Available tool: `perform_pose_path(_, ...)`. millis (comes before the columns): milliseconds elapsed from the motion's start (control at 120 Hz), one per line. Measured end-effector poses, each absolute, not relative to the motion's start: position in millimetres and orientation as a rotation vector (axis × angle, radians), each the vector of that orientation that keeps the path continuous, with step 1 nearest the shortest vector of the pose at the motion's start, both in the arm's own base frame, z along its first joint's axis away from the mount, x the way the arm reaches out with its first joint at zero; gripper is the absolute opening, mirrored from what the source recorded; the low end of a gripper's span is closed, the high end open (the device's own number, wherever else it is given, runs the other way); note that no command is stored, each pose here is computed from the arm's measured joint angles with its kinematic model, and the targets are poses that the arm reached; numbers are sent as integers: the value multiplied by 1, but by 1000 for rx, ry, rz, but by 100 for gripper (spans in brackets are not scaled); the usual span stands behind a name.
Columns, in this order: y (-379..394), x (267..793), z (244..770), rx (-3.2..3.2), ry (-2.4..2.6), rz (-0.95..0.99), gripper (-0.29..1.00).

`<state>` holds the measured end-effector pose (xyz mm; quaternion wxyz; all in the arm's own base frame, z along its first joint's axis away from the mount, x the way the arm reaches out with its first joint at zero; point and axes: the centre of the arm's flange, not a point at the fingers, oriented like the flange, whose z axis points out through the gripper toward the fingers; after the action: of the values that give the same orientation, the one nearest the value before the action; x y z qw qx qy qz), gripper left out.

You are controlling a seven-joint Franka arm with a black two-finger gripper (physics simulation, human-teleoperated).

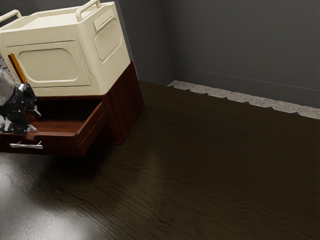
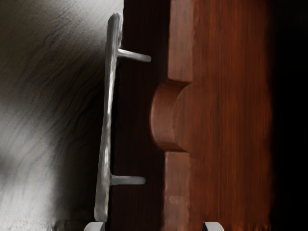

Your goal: Pull the drawer handle with one arm to open the drawer

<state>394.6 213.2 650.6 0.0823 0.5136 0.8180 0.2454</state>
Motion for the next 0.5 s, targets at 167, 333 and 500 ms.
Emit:
perform_pose_path(167, 88, 457, 794, 1825, 2140, 614, 50)
perform_pose_path(333, 39, 458, 759, 2043, 2157, 367, 61)
perform_pose_path(500, 39, 454, 734, 2096, 2216, 226, 66)
